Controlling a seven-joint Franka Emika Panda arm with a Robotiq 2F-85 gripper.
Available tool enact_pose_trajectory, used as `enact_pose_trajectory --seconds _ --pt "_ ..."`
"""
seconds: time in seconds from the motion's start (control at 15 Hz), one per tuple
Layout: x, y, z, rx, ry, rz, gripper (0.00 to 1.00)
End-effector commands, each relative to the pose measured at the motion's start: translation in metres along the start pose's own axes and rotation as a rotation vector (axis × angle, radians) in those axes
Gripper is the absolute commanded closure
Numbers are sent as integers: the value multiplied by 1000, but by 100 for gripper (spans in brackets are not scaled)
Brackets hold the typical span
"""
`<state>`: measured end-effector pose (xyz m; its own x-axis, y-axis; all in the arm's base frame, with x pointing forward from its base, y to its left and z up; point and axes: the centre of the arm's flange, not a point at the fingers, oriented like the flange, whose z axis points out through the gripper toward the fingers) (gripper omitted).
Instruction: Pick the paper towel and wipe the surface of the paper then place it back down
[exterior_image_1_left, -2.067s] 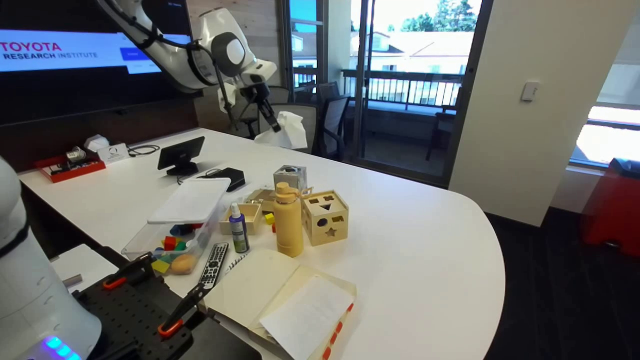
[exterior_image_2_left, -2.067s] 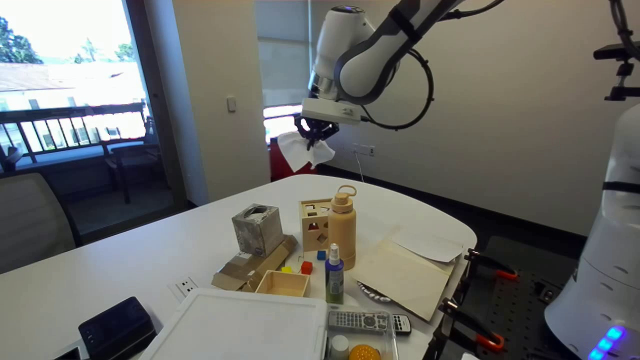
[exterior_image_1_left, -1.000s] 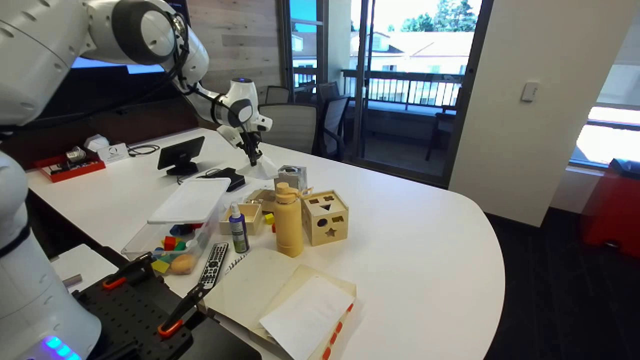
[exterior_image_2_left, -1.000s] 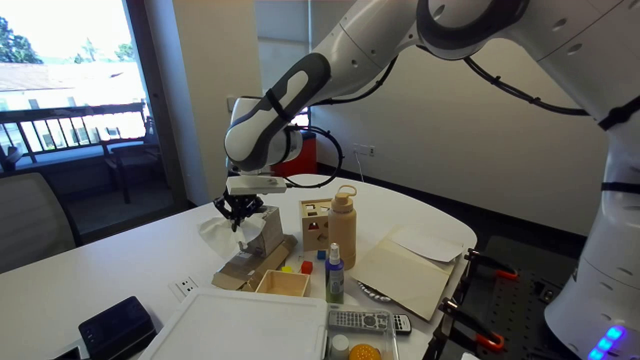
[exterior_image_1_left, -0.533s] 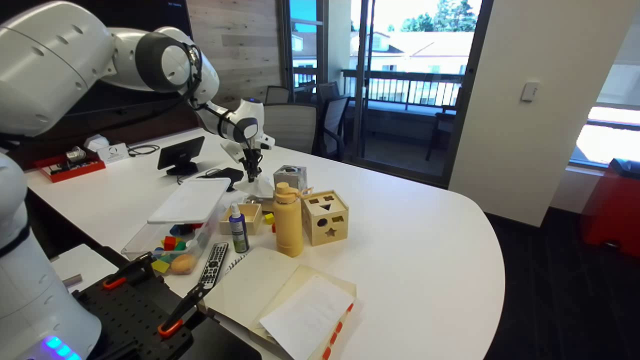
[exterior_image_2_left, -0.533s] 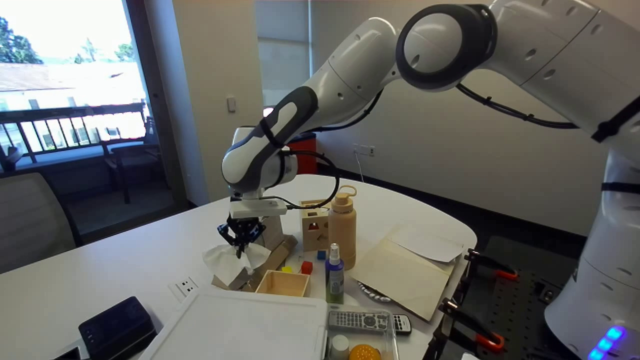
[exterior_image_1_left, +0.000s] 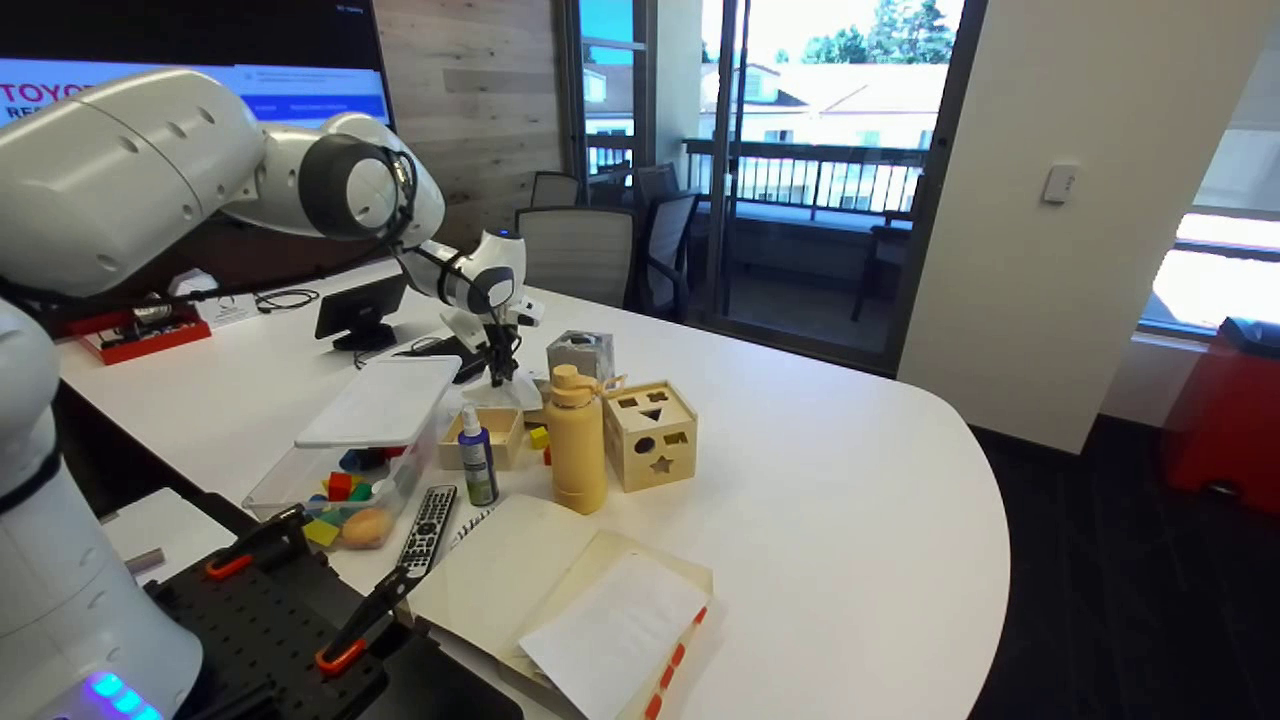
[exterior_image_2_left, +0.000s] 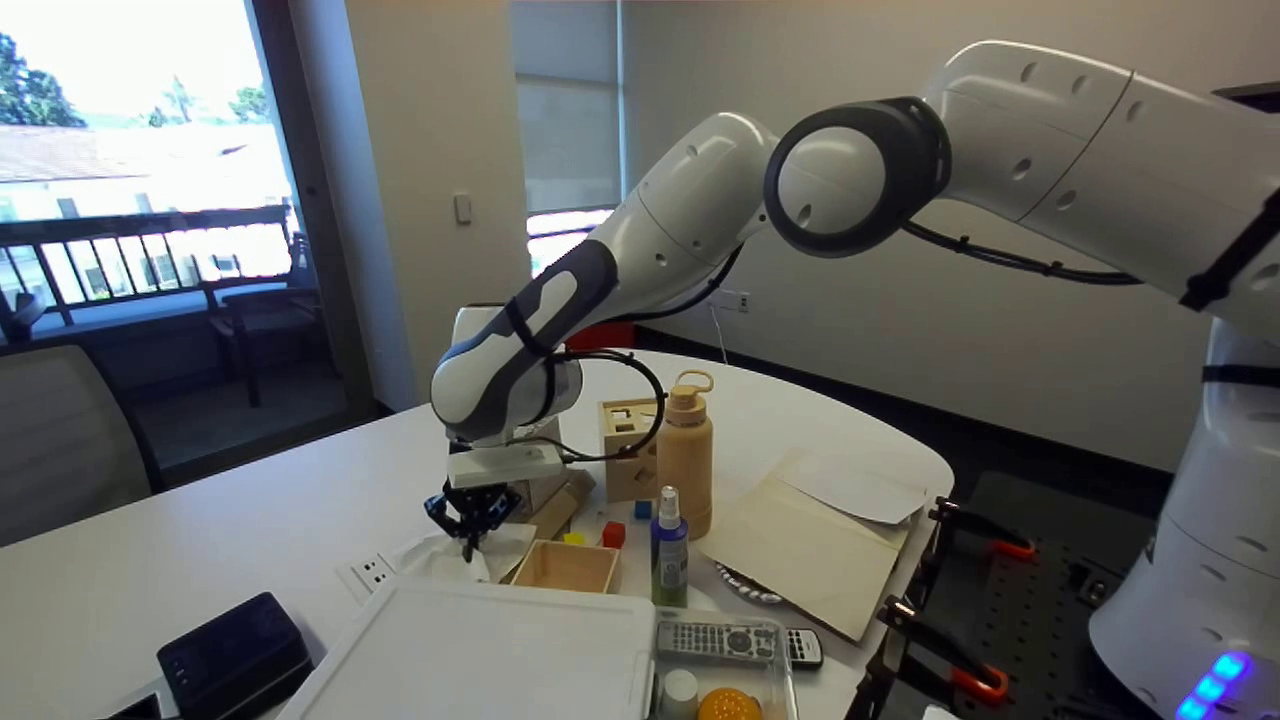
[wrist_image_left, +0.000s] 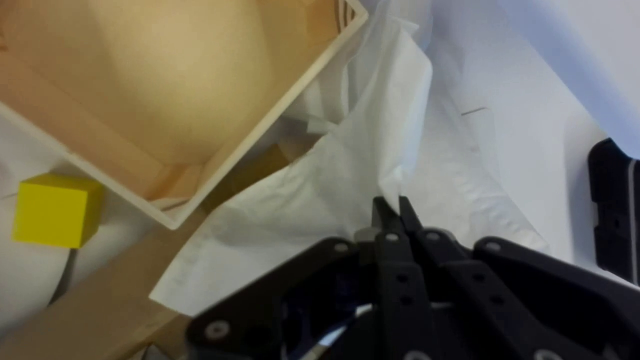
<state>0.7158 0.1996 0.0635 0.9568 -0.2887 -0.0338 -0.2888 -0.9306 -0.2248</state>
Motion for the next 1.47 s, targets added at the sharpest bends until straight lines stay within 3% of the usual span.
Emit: enact_pose_trajectory --seconds 0.0,0.07,0.73,1.4 --pt "19 -16 4 22 -9 -7 74" --pt "19 -17 3 26 -7 -8 73" --pt "26 -19 -10 57 27 -6 0" --pt "17 -11 20 101 -31 26 0"
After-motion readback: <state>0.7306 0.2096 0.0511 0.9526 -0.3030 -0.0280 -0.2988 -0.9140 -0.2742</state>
